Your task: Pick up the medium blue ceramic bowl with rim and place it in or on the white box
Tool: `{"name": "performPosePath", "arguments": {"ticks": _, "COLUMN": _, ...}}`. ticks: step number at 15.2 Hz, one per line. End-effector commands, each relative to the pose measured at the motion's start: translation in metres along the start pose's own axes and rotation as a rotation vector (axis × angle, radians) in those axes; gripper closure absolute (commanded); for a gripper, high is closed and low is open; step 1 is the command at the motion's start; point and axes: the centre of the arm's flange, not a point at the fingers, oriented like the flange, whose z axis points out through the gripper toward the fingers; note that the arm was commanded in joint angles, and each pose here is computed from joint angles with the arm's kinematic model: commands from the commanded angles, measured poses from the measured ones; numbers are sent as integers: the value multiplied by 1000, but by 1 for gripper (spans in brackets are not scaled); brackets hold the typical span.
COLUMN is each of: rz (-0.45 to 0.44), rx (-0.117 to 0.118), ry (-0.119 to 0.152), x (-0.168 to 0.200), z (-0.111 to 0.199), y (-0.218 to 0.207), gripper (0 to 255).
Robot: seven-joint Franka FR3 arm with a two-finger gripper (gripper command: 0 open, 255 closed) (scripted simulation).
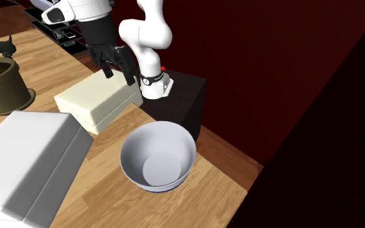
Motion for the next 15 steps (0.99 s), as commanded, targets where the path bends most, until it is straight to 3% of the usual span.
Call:
{"name": "performPosePath", "arguments": {"ticks": 1, "rz": 17, "rx": 12, "ry": 2, "x": 13, "z": 17, "y": -15, "gripper": 0}}
{"name": "performPosePath", "arguments": {"ticks": 10, "rz": 89, "rx": 60, "ry": 3, "x": 69, "z": 92, "y": -80, "gripper": 0}}
{"name": "performPosePath", "arguments": {"ticks": 15, "rz": 89, "rx": 60, "ry": 3, "x": 69, "z": 118, "y": -81, "gripper": 0}}
